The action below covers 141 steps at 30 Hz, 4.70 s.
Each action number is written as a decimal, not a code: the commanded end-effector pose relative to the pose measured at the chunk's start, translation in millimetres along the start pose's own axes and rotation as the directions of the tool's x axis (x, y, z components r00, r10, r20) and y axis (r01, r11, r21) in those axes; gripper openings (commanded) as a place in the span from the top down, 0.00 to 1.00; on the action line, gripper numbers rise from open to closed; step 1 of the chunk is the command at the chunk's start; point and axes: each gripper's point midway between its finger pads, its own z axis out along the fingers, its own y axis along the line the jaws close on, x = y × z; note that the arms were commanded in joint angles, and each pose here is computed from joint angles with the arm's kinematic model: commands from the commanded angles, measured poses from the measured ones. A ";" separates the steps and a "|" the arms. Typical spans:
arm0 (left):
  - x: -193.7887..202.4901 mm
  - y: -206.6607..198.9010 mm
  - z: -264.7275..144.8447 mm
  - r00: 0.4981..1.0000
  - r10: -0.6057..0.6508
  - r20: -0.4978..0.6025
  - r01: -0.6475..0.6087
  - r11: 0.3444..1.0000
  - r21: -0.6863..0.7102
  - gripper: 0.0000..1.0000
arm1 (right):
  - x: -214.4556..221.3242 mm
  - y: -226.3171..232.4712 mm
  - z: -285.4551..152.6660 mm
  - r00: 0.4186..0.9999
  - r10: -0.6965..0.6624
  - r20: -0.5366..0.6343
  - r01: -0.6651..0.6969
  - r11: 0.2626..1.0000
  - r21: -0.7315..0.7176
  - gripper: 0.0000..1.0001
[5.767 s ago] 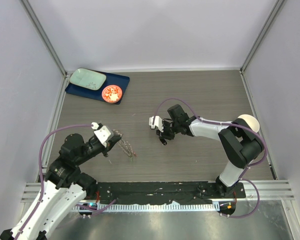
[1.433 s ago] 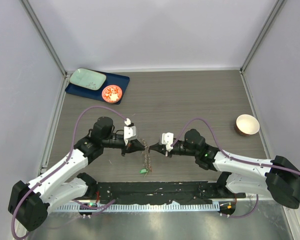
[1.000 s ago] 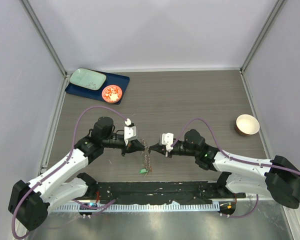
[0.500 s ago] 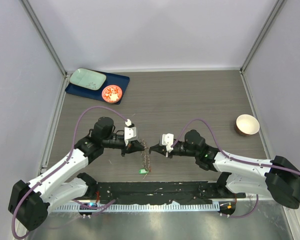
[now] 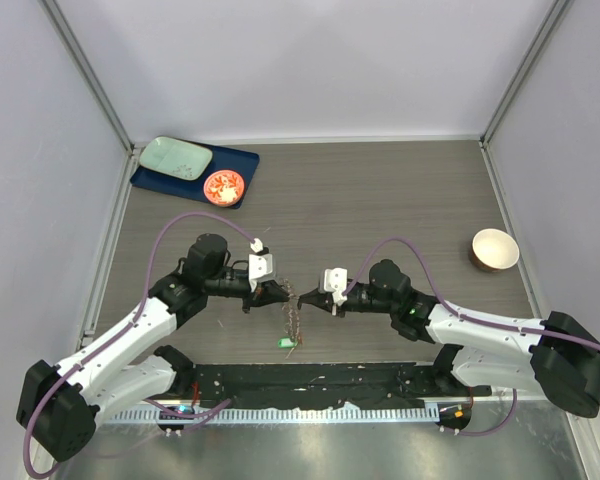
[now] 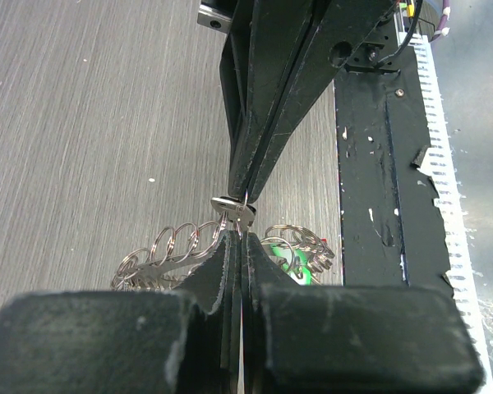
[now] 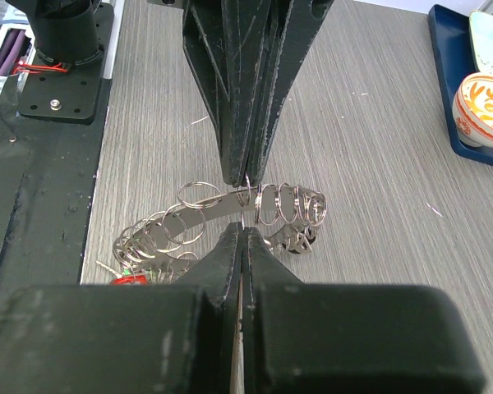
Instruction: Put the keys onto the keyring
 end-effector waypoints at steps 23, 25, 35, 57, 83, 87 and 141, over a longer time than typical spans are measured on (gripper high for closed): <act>-24.1 0.0 -0.7 0.996 0.073 0.055 -0.074 0.997 0.015 1.00 | -24.3 -10.0 7.2 0.997 -0.001 0.080 -0.001 0.999 0.033 0.99; -24.2 0.7 -0.6 0.996 0.072 0.055 -0.073 0.997 0.014 1.00 | -25.2 -8.8 7.1 0.996 -0.003 0.085 0.001 1.000 0.026 0.99; -24.6 0.7 -0.7 0.996 0.074 0.055 -0.075 0.997 0.014 1.00 | -26.4 -7.2 6.6 0.996 -0.008 0.093 0.006 1.000 0.019 0.99; -24.8 -1.8 -0.2 0.996 0.071 0.056 -0.073 0.997 0.025 1.00 | -23.3 -9.6 3.5 0.997 -0.011 0.074 0.009 0.999 0.039 0.99; -25.1 -1.5 -0.7 0.995 0.077 0.056 -0.078 0.997 0.021 1.00 | -22.2 -5.3 4.5 0.997 -0.009 0.072 0.009 1.000 0.012 0.99; -24.4 -1.4 -0.6 0.996 0.074 0.054 -0.075 0.997 0.020 1.00 | -23.4 -4.4 3.6 0.997 -0.014 0.079 0.013 1.000 0.009 0.99; -31.0 -8.9 5.3 0.996 0.050 0.070 -0.054 0.997 0.050 1.00 | -41.9 7.5 6.8 0.989 -0.025 0.146 0.036 0.996 -0.078 0.99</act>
